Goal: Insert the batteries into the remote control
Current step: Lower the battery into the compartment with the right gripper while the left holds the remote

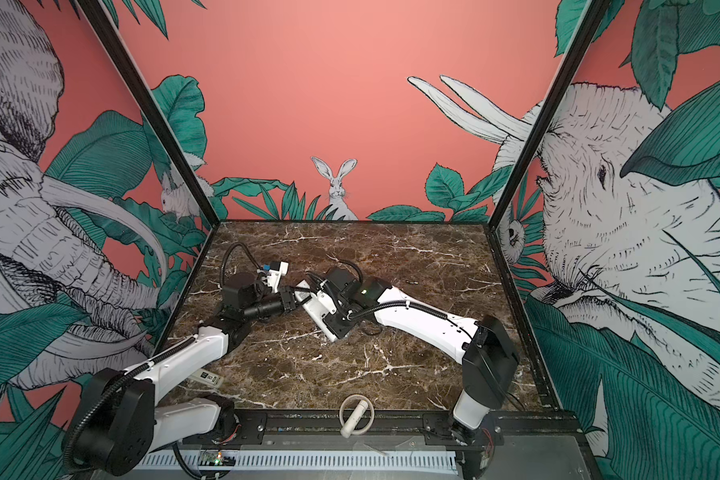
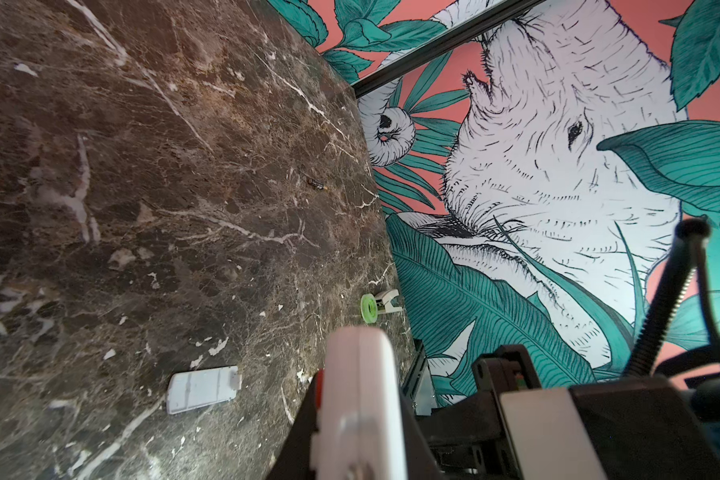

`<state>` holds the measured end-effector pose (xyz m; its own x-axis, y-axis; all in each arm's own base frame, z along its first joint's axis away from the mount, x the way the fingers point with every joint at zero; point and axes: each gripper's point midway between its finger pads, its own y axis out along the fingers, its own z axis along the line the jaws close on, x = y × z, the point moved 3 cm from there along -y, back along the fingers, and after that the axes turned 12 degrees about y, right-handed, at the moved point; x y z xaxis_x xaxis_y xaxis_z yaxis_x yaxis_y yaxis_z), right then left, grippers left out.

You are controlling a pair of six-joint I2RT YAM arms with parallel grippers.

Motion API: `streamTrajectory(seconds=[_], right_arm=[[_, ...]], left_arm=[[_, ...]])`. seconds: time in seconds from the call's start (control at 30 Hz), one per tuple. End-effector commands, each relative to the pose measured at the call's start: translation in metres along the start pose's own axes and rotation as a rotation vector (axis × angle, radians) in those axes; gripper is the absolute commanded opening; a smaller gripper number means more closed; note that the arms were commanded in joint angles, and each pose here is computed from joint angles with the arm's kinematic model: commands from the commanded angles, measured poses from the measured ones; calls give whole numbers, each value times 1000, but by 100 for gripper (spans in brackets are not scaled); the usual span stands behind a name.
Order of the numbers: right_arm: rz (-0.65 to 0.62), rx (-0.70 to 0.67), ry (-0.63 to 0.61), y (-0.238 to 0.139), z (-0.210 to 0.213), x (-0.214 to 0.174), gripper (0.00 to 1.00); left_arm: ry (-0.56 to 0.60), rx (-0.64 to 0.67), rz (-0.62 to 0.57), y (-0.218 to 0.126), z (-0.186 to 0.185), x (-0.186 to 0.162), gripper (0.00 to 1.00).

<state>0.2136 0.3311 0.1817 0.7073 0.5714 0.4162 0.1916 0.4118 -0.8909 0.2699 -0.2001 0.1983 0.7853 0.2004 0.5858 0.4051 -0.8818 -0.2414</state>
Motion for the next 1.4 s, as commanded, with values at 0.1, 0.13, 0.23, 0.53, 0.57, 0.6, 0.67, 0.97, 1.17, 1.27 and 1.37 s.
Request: streamTrajectory(seconds=[0.1, 0.13, 0.23, 0.53, 0.57, 0.6, 0.67, 0.97, 1.17, 1.27, 1.37], right_arm=[[39, -22, -23, -4, 5, -6, 14], [40, -20, -25, -5, 6, -6, 14], [44, -20, -25, -6, 6, -7, 14], [84, -29, -29, -4, 7, -7, 14], [96, -37, -29, -3, 7, -7, 14], [105, -46, -25, -2, 6, -8, 14], [117, -60, -22, 0, 4, -7, 15], [139, -100, -15, 4, 1, -4, 15], [118, -104, -16, 4, 1, 2, 17], [106, -110, -18, 4, 1, 6, 16], [103, -113, -23, 7, 2, 8, 14]], left_arm=[[43, -40, -23, -5, -11, 5, 0], [45, -37, -22, -5, -11, 5, 0], [50, -30, -19, -5, -9, 4, 0], [51, -26, -19, -5, -8, 2, 0], [53, -27, -19, -6, -8, 2, 0], [53, -26, -20, -6, -8, 2, 0], [54, -27, -22, -6, -8, 2, 0], [55, -28, -23, -6, -8, 1, 0], [49, -31, -22, -6, -7, 2, 0], [38, -38, -31, -6, -7, 3, 0], [27, -55, -35, -6, -9, 4, 0]])
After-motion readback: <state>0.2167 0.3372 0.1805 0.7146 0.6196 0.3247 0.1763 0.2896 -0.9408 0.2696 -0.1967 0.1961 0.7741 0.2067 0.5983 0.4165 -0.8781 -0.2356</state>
